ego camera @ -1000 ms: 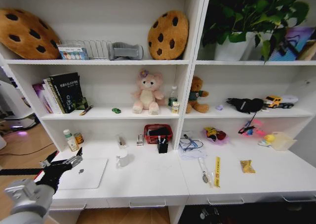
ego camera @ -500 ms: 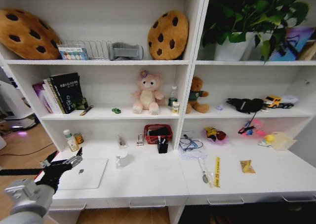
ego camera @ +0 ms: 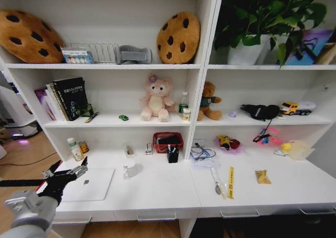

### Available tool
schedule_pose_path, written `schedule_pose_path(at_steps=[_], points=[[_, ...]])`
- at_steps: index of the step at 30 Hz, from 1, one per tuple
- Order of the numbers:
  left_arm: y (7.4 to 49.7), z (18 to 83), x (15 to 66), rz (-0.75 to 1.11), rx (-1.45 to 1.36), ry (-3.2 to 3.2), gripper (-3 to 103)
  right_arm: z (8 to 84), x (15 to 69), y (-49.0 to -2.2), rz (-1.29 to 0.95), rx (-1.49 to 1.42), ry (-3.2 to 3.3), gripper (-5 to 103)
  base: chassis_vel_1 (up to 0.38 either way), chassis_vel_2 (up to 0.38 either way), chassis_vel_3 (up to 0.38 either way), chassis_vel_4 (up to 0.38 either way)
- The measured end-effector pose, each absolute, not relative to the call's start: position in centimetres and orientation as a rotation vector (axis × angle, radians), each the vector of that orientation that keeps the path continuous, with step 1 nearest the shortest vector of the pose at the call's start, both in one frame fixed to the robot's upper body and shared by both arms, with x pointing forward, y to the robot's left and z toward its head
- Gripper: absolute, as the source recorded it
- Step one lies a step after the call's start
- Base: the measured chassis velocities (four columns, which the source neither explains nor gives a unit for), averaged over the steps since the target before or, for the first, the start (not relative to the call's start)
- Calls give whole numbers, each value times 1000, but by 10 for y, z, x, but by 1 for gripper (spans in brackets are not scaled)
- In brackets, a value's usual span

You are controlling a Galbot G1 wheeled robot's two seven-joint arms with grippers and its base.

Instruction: Organize the objects on the table.

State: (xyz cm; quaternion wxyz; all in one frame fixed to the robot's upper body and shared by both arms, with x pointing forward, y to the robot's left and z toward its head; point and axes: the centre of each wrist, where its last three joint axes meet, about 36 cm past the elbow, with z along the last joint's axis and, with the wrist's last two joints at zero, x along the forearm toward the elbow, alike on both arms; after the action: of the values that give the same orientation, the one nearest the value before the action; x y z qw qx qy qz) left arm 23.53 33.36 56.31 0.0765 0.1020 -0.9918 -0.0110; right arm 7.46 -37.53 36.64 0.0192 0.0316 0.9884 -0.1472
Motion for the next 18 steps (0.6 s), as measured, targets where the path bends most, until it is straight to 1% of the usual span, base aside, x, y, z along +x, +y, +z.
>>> schedule_pose_path(at_steps=[1, 2, 4, 5, 6, 7, 8, 10, 14, 18], points=[[334, 563, 235, -33, 305, -2973, 100, 382, 90, -373, -441, 136, 3046, 100, 0, 0, 0, 0], [334, 563, 235, -33, 305, -2973, 100, 382, 90, -373, -441, 136, 3046, 100, 0, 0, 0, 0], [334, 563, 235, -33, 305, -2972, 100, 408, 128, -375, -419, 240, 3022, 100, 0, 0, 0, 0], [334, 563, 235, -33, 305, -2972, 100, 408, 128, -375, -419, 240, 3022, 100, 0, 0, 0, 0], [334, 563, 235, -33, 305, -2973, 100, 420, 151, -380, -403, 302, 3011, 100, 0, 0, 0, 0], [334, 563, 235, -33, 306, -2973, 100, 435, 175, -384, -354, 345, 3002, 100, 0, 0, 0, 0], [334, 563, 235, -33, 306, -2973, 100, 435, 175, -384, -354, 345, 3002, 100, 0, 0, 0, 0], [334, 563, 235, -33, 306, -2973, 100, 457, 204, -387, -262, 355, 2989, 100, 0, 0, 0, 0], [334, 563, 235, -33, 306, -2973, 100, 470, 225, -391, -248, 314, 2979, 100, 0, 0, 0, 0], [334, 563, 235, -33, 306, -2973, 100, 469, 232, -393, -248, 294, 2988, 100, -98, -74, 84, 90]])
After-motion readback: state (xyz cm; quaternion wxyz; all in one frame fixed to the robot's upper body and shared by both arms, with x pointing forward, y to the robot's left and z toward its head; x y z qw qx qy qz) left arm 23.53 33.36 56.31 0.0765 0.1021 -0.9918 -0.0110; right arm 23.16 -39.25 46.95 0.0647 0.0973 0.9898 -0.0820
